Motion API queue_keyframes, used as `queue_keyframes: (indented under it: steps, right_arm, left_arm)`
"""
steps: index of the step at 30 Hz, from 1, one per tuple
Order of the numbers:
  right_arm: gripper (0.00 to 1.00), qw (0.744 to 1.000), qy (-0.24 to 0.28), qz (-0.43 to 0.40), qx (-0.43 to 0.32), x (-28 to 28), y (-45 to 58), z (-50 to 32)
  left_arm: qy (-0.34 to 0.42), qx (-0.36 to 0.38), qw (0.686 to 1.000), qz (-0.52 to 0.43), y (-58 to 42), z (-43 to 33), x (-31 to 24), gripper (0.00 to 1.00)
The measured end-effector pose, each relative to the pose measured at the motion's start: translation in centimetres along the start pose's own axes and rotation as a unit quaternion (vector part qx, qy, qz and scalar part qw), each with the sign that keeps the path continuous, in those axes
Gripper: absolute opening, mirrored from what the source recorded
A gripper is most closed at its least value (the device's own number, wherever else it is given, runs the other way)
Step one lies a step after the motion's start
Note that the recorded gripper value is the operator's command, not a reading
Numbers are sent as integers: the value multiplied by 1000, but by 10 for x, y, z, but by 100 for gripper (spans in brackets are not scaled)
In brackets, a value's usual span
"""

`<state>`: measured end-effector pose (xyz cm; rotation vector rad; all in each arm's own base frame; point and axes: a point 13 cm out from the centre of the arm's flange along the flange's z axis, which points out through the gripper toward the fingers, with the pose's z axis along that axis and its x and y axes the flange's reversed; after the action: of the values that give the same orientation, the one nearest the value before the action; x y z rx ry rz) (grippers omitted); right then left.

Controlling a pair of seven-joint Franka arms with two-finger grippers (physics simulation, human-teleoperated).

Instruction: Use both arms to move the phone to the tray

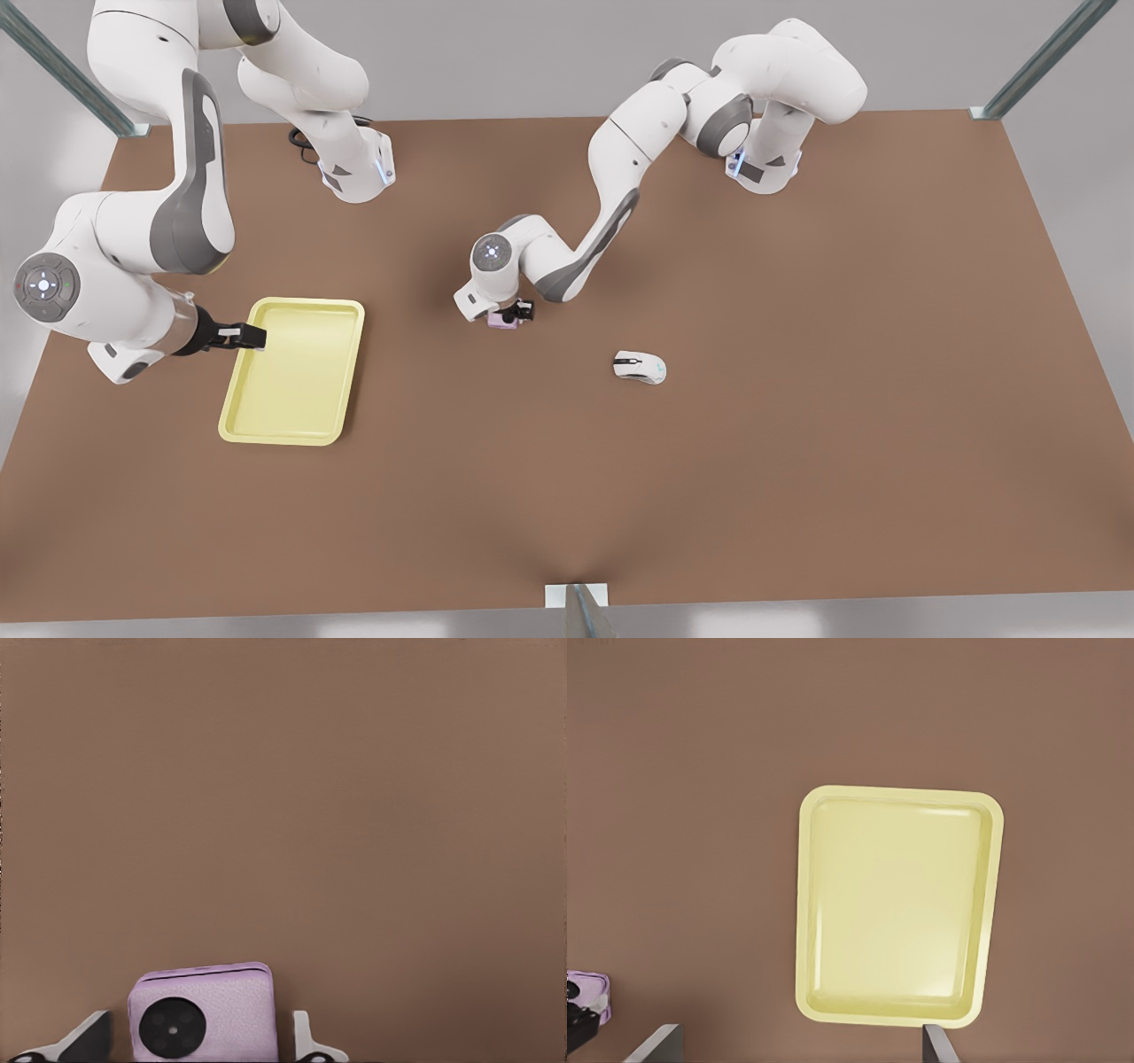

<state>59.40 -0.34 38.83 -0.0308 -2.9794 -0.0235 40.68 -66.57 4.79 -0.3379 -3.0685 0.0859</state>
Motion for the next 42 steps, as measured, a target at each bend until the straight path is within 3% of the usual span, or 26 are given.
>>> queue_keyframes:
  steps: [2, 5, 8, 11, 14, 25, 33, 42]
  right_arm:
    - [100, 1000, -5, -2, 2, -2, 1, -2]
    - [100, 999, -19, -29, 5, -10, 35, -2]
    - [100, 996, -19, -85, 13, -13, 118, 23]
    - [100, 990, 0, -137, 27, 1, 209, 73]
    - [100, 988, 13, -148, 40, 29, 263, 108]
    - [100, 996, 27, -54, 72, 111, 342, 197]
    - [100, 997, -8, 70, 40, 103, 359, 253]
    - [100, 992, -31, 122, 10, 98, 388, 303]
  left_arm:
    - [-5, 7, 1000, -5, 0, -19, -8, 100]
    - [-29, 39, 997, -62, 56, -140, -76, 100]
    - [-44, 50, 984, -163, 227, -263, -158, 100]
    - [-30, 28, 971, -237, 411, -316, -180, 100]
    - [10, 10, 971, -240, 476, -326, -152, 100]
    - [57, 16, 982, -178, 526, -357, -101, 100]
    - [60, 14, 989, -132, 524, -346, -102, 100]
    - [74, 10, 991, -107, 530, -330, -93, 100]
